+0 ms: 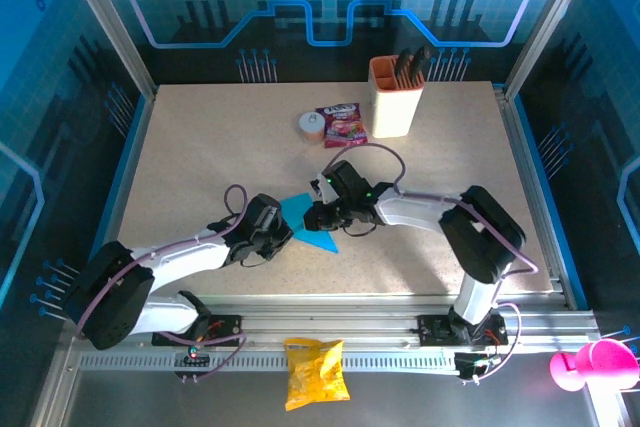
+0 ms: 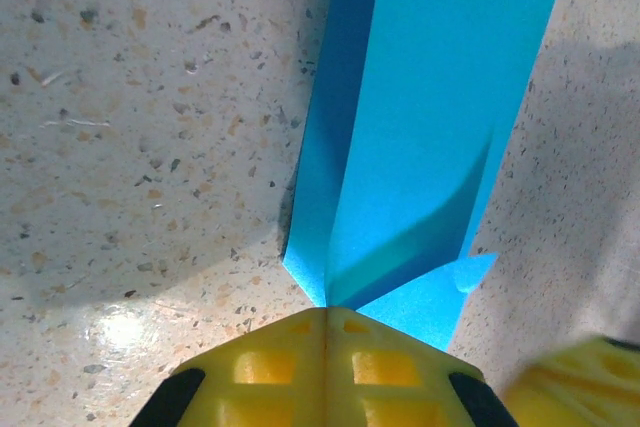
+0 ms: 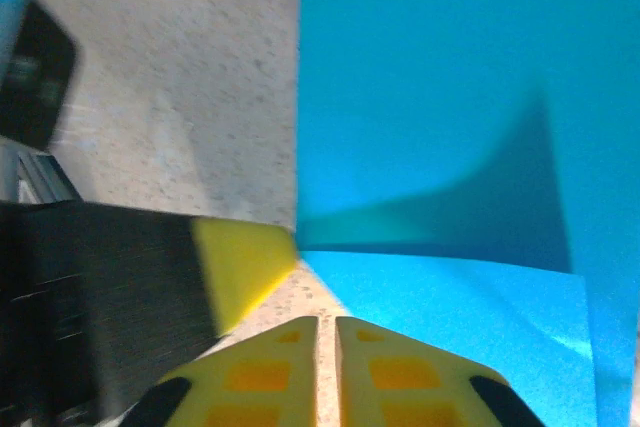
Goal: Fold a paper plane with a square sheet of paper (pick it up from the middle)
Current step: Fourth fold the wing at the center of the table.
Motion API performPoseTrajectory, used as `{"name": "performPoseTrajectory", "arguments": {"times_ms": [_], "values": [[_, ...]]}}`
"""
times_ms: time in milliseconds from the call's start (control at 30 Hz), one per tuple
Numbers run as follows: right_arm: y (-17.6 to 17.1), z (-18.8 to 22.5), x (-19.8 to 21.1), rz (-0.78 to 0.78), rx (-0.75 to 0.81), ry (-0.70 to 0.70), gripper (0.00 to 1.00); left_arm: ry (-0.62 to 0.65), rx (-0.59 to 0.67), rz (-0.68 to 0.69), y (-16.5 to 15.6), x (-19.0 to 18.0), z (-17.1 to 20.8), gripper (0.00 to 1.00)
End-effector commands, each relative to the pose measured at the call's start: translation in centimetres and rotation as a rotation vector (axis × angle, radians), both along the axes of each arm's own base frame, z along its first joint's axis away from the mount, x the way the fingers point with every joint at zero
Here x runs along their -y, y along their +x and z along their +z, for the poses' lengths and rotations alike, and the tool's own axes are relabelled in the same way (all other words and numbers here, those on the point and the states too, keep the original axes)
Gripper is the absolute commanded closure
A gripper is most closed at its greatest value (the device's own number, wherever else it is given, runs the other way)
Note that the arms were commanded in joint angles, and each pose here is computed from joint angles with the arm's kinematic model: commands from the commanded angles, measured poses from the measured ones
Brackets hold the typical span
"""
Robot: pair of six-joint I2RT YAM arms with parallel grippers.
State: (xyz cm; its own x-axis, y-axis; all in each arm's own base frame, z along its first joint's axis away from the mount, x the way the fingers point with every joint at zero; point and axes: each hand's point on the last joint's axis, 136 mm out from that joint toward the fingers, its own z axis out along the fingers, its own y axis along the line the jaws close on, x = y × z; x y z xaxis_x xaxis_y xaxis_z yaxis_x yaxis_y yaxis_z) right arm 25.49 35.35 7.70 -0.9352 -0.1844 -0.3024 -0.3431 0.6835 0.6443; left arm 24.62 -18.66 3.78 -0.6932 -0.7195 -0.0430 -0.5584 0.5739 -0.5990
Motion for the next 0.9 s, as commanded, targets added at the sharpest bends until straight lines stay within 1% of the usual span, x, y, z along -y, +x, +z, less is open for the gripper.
{"name": "performPoseTrajectory", "arguments": {"times_ms": [0, 100, 200, 333, 467, 533, 700, 867], "values": [[-1.5, -0.5, 1.7, 0.052, 0.118, -0.136, 0.78, -0.034, -0.005, 0.008, 0.1, 0.5, 1.5, 1.00], [-2.1, -1.7, 3.1, 0.082, 0.203, -0.254, 0.71, -0.038, -0.014, 0.021, 0.0, 0.4, 1.9, 1.00], [-2.6, -2.3, 3.6, 0.121, 0.298, -0.333, 0.66, -0.043, -0.022, 0.029, 0.0, 0.5, 2.4, 1.00], [-3.0, -2.6, 3.3, 0.161, 0.401, -0.391, 0.63, -0.046, -0.026, 0.026, 0.2, 0.7, 3.0, 1.00], [-3.1, -2.2, 2.8, 0.164, 0.478, -0.421, 0.59, -0.047, -0.029, 0.024, 0.2, 0.8, 3.4, 1.00], [-3.0, -2.3, 2.6, 0.164, 0.486, -0.432, 0.58, -0.050, -0.029, 0.027, 0.3, 0.8, 3.5, 1.00], [-2.7, -3.4, 2.5, 0.156, 0.486, -0.481, 0.58, -0.049, -0.028, 0.025, 0.4, 1.0, 3.7, 1.00], [-2.4, -4.3, 3.0, 0.142, 0.479, -0.518, 0.61, -0.048, -0.028, 0.026, 0.6, 1.0, 3.7, 1.00]]}}
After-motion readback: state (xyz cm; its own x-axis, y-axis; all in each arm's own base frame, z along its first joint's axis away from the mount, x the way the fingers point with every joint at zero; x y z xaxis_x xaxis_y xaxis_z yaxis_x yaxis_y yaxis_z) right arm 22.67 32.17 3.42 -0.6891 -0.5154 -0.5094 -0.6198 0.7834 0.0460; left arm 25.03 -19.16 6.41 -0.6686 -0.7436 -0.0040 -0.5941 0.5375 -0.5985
